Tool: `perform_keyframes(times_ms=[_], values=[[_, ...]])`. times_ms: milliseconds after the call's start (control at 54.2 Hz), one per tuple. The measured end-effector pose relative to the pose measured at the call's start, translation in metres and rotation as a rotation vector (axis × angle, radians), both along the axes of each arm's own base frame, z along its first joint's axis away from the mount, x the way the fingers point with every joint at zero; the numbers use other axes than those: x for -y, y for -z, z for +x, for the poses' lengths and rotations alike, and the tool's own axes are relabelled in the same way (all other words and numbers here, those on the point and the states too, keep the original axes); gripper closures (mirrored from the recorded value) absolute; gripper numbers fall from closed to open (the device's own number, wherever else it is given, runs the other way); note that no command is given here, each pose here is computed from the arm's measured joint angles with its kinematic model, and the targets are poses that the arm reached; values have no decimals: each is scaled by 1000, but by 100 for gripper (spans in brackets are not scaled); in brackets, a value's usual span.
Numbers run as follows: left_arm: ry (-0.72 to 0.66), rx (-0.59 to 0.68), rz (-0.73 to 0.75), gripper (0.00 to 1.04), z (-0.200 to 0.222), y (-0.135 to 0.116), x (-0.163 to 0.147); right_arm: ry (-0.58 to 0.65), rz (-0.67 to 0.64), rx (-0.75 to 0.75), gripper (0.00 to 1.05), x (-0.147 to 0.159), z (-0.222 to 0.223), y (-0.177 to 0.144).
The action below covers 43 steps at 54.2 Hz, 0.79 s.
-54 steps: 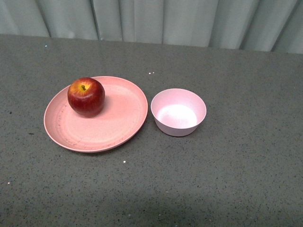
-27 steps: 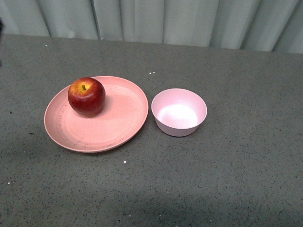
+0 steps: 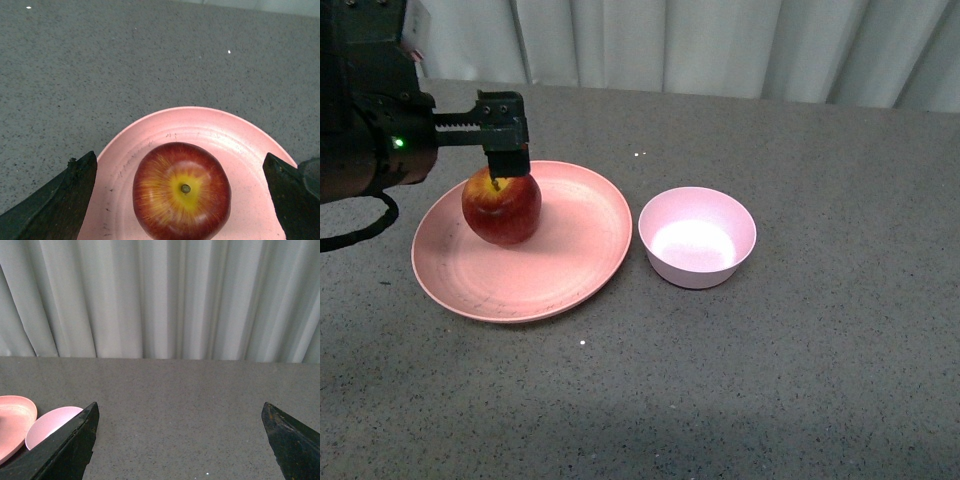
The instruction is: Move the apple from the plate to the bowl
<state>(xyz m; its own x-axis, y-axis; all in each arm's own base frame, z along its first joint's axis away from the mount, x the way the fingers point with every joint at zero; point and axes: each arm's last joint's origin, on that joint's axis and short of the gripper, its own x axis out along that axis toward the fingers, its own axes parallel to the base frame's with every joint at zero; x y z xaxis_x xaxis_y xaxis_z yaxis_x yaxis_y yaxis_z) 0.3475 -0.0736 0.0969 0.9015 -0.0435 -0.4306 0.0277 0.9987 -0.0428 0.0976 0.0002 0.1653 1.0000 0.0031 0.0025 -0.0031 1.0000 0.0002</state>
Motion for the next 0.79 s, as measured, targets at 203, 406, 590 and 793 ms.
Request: perform_keyframes(times_ms=[203, 406, 590, 793], values=[[11, -39, 47, 7, 7, 17, 5, 0, 0, 0, 9, 0, 0, 0], [23, -67, 55, 7, 12, 22, 10, 0, 0, 0, 9, 0, 0, 0], [67, -121, 71, 7, 10, 30, 17, 0, 0, 0, 9, 0, 0, 0], [78, -147, 109, 7, 12, 37, 20, 0, 0, 0, 9, 0, 0, 0]])
